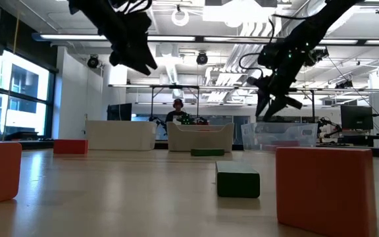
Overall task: Sort & place blocks by color
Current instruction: Put the green wooden block into the white bin
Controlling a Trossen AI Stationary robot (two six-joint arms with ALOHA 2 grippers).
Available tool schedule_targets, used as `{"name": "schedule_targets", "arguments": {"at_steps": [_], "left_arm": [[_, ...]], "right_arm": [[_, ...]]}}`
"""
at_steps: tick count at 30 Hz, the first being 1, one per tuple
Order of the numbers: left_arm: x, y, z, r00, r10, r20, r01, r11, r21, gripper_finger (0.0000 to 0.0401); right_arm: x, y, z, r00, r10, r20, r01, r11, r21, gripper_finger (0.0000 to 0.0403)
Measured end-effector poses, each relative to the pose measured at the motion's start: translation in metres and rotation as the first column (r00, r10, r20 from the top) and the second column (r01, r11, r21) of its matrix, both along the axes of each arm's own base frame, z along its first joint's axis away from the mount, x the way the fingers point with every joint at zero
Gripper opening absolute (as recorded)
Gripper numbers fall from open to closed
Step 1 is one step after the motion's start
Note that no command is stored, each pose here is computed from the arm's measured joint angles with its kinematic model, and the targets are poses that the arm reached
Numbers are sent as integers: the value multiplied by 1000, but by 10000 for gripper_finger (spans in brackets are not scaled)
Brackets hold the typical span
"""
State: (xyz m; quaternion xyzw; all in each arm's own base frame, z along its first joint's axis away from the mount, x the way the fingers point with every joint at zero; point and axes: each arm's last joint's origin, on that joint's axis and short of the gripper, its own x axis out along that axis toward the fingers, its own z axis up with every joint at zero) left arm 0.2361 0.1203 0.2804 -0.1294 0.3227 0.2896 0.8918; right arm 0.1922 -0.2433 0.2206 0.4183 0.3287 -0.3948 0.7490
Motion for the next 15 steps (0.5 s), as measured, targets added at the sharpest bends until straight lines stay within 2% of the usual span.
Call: {"name": "schedule_targets", "arguments": {"at_steps": [8,15], "left_arm": [[9,-18,1,997,-74,12,74,997,9,205],[13,-22,4,996,-82,43,80,996,34,211]], "right_arm": [[16,23,27,996,70,51,-68,997,-44,123],[32,56,46,985,139,101,-131,988,-79,124]]}}
